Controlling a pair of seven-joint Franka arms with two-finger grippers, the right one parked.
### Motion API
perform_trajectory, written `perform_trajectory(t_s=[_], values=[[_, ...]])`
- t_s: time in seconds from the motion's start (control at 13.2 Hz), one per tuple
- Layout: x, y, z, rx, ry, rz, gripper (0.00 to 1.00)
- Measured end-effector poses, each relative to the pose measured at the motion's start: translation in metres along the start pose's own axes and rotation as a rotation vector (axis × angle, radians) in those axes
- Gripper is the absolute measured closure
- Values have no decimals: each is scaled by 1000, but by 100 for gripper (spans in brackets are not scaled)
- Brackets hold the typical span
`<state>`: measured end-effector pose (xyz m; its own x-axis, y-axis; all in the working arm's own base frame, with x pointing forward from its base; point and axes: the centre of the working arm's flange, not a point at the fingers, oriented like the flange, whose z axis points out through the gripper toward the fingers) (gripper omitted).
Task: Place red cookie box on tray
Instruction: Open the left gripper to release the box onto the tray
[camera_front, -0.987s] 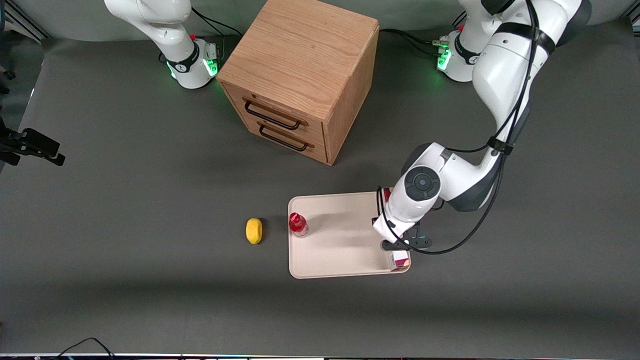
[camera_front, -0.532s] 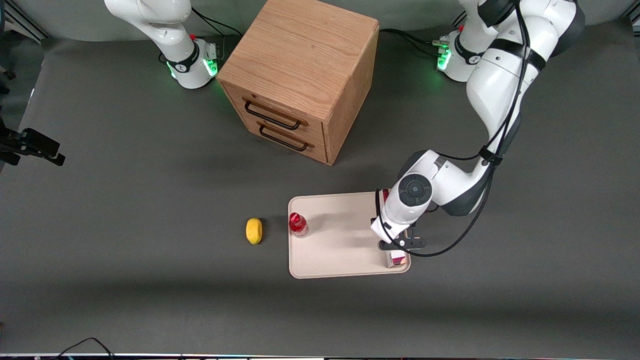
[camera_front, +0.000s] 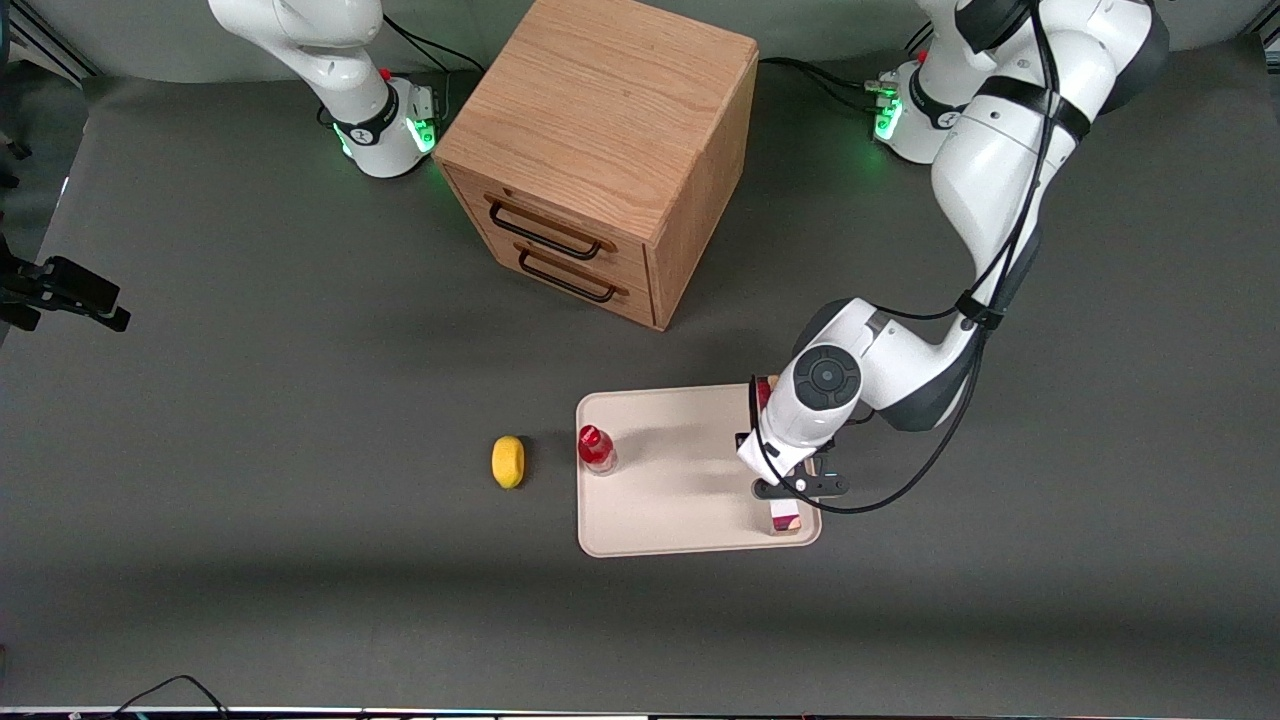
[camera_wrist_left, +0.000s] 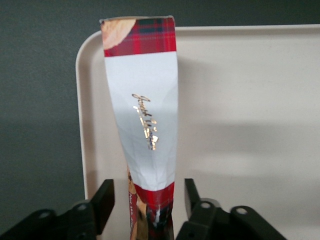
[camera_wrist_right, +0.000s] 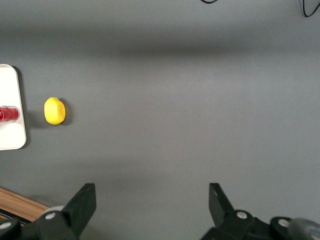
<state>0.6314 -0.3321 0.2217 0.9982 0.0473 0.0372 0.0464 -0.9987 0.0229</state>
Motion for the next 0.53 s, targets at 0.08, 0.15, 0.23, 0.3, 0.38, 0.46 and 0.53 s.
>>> perform_trajectory(t_s=[0.08, 0.15, 0.23, 0.3, 0.38, 0.46, 0.53], values=[[1, 0, -1, -1, 3, 0, 17], [2, 1, -5, -3, 9, -1, 5], [4, 0, -11, -2, 15, -2, 0], [6, -1, -19, 7, 17, 0, 0], [8, -4, -33, 24, 17, 6, 0], [10, -7, -53, 40, 19, 23, 0], [13, -14, -77, 47, 16, 40, 0]])
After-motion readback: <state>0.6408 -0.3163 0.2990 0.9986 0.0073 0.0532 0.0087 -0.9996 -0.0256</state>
